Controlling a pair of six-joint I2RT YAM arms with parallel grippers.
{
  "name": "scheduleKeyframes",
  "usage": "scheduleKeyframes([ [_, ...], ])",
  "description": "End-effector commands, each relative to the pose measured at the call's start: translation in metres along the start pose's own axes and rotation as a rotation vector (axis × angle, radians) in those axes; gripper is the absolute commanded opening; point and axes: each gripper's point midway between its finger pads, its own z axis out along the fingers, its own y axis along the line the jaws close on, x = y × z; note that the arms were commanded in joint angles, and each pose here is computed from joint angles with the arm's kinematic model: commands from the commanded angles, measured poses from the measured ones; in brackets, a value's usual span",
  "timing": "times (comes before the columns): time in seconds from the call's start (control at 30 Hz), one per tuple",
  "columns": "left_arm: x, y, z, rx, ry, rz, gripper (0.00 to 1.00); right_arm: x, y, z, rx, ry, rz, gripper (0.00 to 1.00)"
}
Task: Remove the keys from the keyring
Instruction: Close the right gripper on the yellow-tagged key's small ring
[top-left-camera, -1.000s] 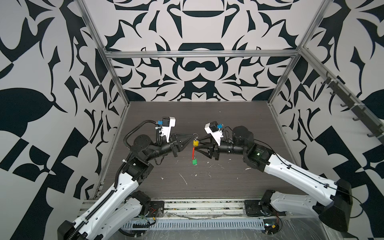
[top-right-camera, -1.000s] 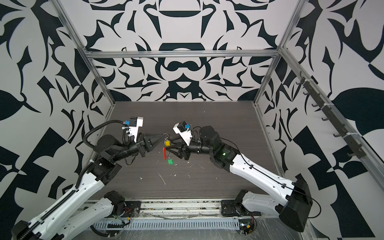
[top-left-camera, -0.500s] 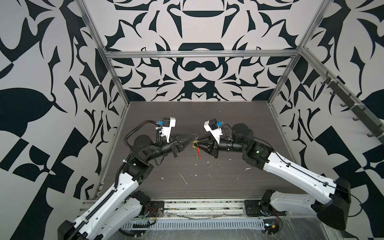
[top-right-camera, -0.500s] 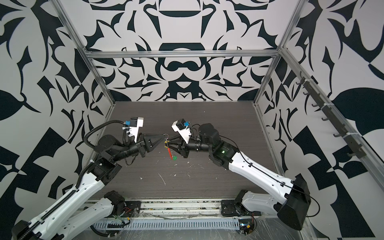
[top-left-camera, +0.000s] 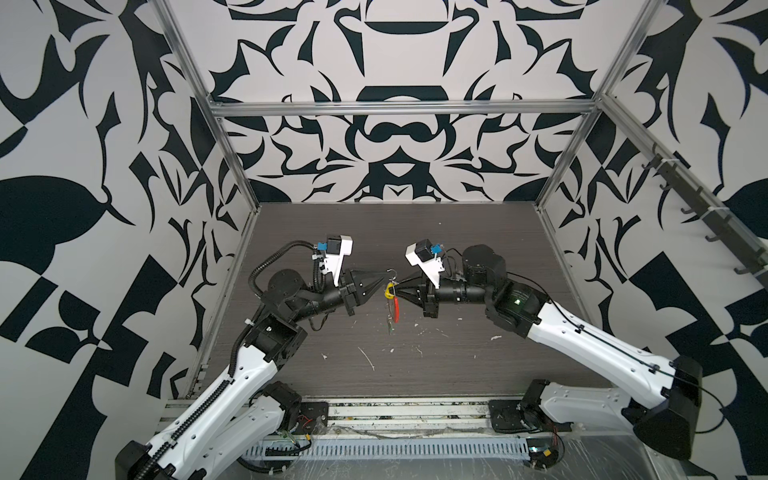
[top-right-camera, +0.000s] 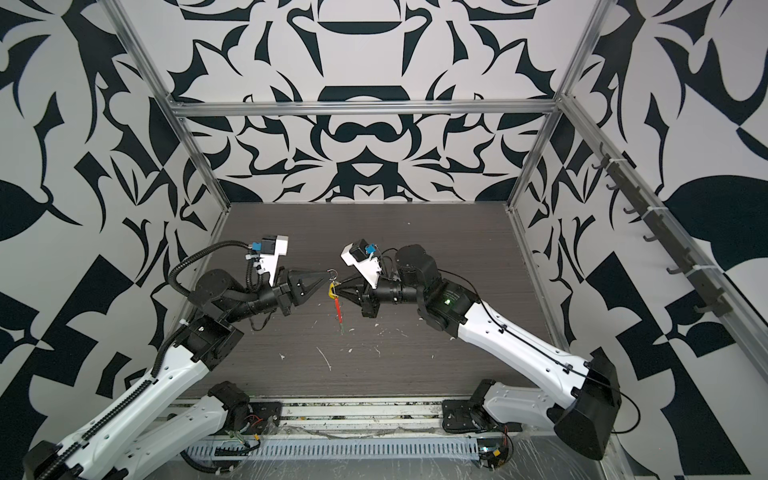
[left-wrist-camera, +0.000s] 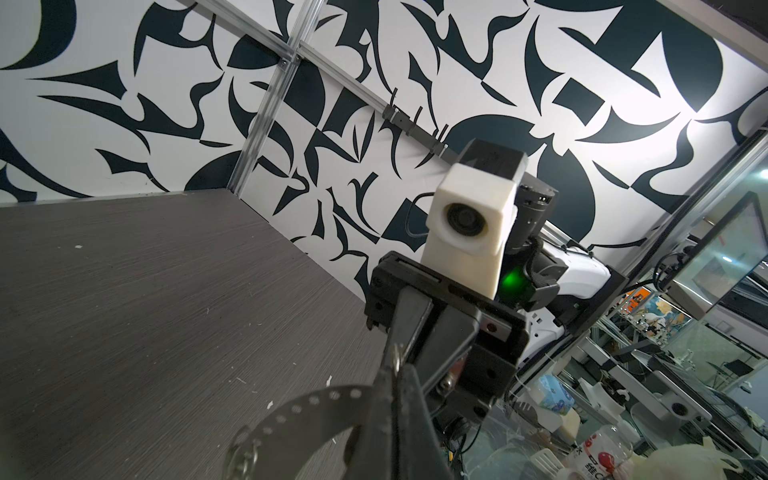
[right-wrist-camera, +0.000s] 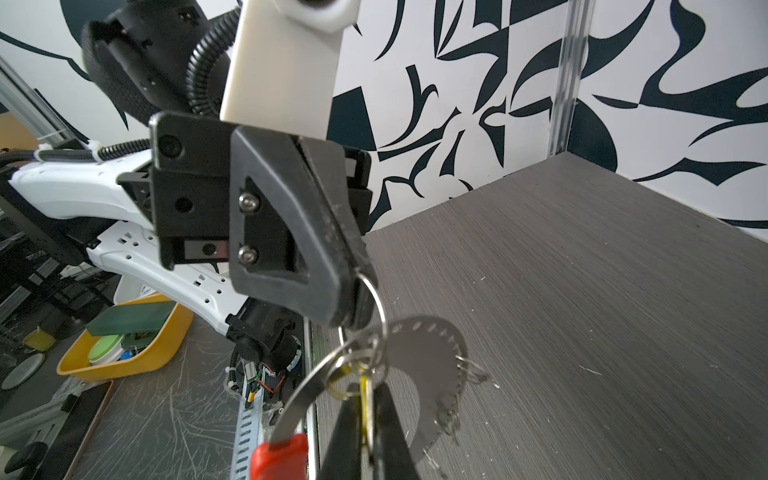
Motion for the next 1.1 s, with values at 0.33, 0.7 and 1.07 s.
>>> scheduleKeyframes([
  [0.33, 0.008, -0.022, -0.006, 0.073, 0.075, 0.033, 0.00, -0.032, 0.013, -0.025, 0.026, 0.020, -0.152, 0.00],
  [0.7, 0.013, -0.030, -0.007, 0.112, 0.114, 0.026, 0.00, -0.039, 0.012, -0.029, 0.021, 0.045, -0.202, 0.00],
  [1.07, 0.015, -0.040, -0.008, 0.176, 0.126, 0.030, 0.00, -0.032, 0.006, -0.025, -0.017, 0.067, -0.173, 0.00],
])
